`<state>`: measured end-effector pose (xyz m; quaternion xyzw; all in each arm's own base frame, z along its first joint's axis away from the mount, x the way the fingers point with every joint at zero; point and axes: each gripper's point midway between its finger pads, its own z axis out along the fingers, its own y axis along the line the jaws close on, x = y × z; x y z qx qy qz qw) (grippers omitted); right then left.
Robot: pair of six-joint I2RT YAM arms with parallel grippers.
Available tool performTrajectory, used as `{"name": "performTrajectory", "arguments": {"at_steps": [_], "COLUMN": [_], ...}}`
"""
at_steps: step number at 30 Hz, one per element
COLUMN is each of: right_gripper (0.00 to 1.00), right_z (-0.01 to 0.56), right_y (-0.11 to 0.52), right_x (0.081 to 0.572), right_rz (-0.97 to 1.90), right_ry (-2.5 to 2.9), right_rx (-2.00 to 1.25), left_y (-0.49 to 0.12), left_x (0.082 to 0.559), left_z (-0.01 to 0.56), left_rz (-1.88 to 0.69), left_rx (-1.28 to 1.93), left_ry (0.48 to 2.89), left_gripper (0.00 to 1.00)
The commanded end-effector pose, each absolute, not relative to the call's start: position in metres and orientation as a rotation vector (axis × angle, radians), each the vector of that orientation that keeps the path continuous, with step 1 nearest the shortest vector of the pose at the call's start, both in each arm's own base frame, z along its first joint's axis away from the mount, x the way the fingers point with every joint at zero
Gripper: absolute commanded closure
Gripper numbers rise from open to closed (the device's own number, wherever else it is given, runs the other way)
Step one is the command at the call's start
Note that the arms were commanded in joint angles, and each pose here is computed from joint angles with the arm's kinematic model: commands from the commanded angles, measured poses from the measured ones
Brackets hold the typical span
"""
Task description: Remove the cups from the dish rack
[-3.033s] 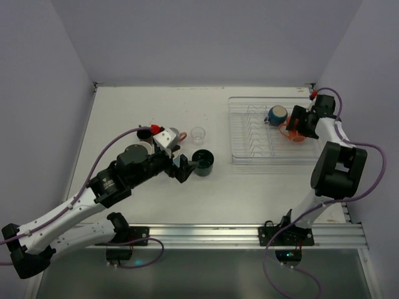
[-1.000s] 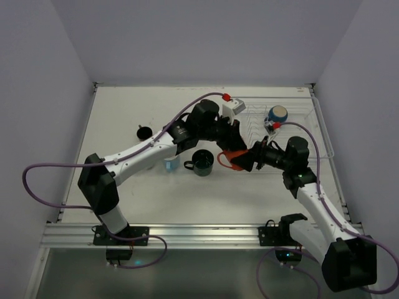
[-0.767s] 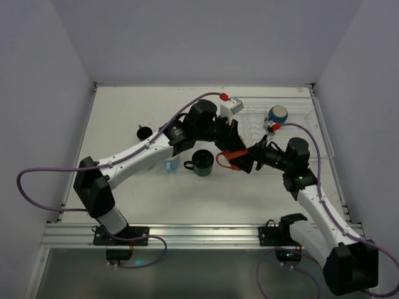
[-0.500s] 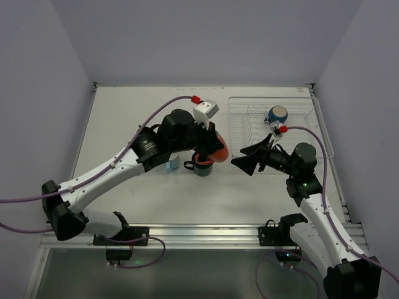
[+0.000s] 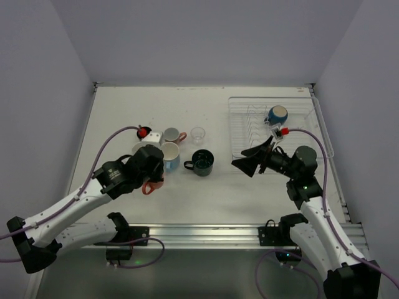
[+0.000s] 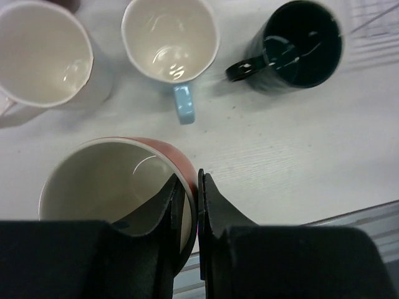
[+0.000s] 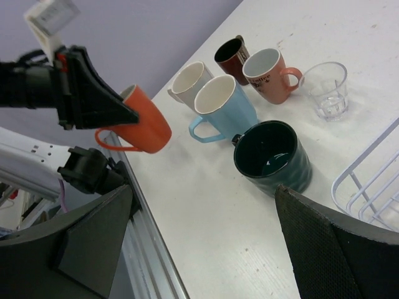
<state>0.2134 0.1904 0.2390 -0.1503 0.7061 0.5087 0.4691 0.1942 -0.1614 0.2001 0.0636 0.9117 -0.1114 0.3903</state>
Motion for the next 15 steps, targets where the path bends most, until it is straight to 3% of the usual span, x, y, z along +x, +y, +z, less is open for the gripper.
{"name": "performTrajectory", "arguments": {"at_steps": [1, 15], "right_gripper": [0.01, 0.01], "right_z": [0.245, 0.239], "right_y": [0.188, 0.184], "right_x": [0.215, 0.219], "right_rz": [1.220, 1.183], "right_ry": [1.692, 1.695], "right_rx": [-0.361, -0.335], "left_y": [-0.147, -0.144], "left_x": [0.203, 0.233], "left_z": [0.180, 0.118], "left_rz": [-0.194, -0.153], "left_rx": [-0.050, -0.207], "left_ry": [2.300, 2.142], "left_gripper": [1.00, 1.00]}}
